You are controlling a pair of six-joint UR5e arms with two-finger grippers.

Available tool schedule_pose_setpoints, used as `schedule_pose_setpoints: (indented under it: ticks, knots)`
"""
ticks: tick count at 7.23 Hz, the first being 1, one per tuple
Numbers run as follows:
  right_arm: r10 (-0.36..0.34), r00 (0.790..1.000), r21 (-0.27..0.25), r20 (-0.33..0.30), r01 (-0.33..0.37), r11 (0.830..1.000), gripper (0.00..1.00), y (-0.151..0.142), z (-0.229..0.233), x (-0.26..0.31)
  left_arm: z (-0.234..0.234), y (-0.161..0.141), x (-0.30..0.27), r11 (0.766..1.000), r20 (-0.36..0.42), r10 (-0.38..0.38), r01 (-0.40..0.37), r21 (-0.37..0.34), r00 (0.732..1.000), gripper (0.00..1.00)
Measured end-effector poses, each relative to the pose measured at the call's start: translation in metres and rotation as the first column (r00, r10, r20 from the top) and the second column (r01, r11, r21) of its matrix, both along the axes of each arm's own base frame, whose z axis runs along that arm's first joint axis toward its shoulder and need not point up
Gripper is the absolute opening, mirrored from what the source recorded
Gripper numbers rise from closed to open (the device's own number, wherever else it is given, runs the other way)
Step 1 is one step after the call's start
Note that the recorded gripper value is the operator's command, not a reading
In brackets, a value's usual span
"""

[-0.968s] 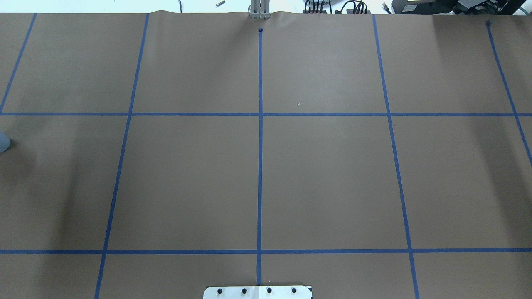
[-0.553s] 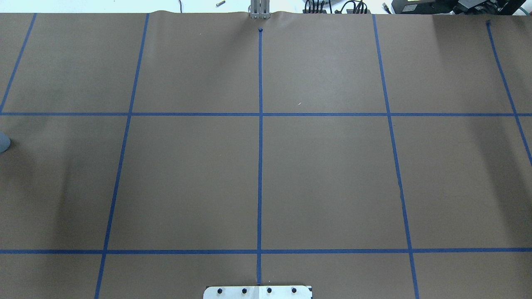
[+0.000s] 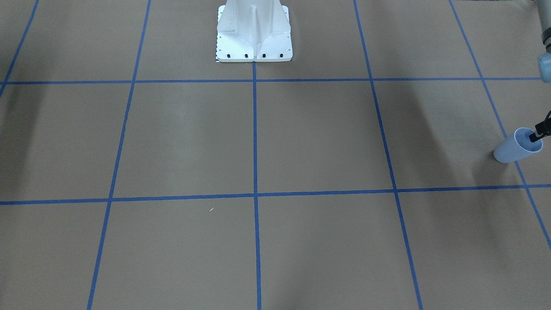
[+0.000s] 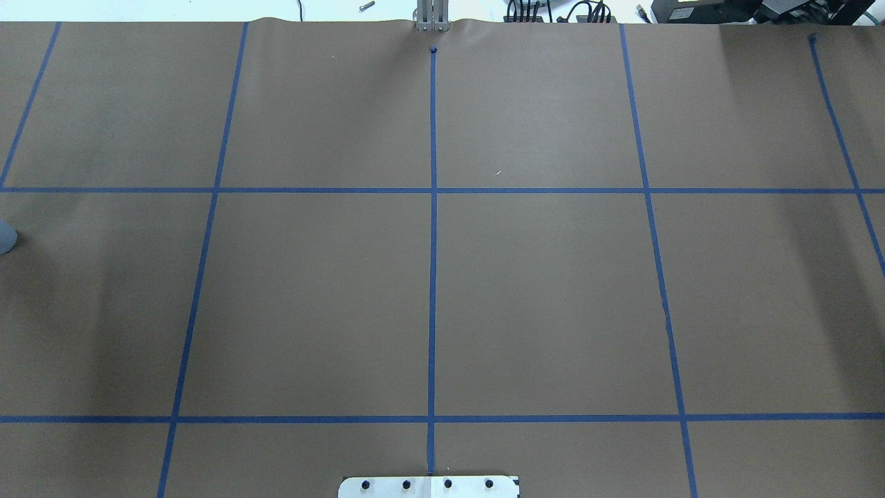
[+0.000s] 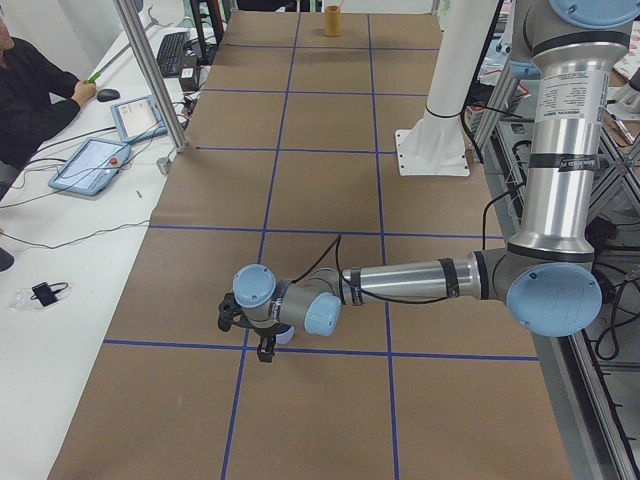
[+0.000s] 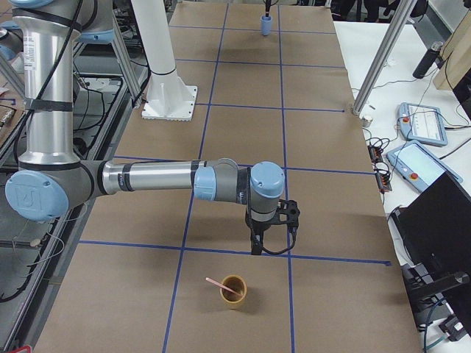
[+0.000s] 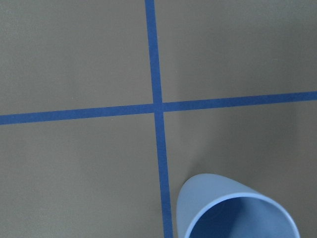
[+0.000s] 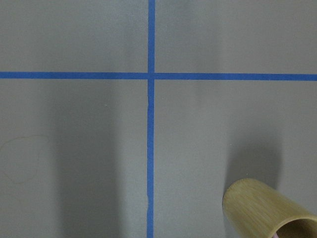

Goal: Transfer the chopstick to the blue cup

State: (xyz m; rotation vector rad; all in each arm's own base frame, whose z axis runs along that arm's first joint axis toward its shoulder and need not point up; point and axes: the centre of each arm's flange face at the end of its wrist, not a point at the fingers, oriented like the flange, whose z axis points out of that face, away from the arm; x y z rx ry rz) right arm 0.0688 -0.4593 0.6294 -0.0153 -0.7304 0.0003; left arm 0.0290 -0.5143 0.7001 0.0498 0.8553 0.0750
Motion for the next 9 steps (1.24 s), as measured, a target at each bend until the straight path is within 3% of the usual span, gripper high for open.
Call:
schedule_pose_setpoints:
  ticks: [2,4,5,9]
  knots:
    - [0.0,1.0,0.002,0.0,0.0,1.0,1.0,-0.001,-0.001,0.0,0.002,-0.001,0.013,1.0,0.001,0.024,-0.024,-0.005,1.0,0.94]
    - [0.0,1.0,0.006,0.001,0.0,1.0,1.0,-0.001,-0.003,0.0,0.004,-0.003,0.02,0.999,0.0,0.039,-0.039,-0.009,0.999,0.17]
    - [-0.001,1.0,0.007,0.001,0.001,1.0,1.0,-0.001,-0.004,0.0,0.004,-0.004,0.021,0.999,0.0,0.04,-0.04,-0.008,0.999,0.0]
    - [-0.001,1.0,0.009,0.001,0.001,1.0,1.0,0.0,-0.005,0.0,-0.004,-0.011,0.023,0.999,-0.004,0.041,-0.041,0.006,0.999,0.0]
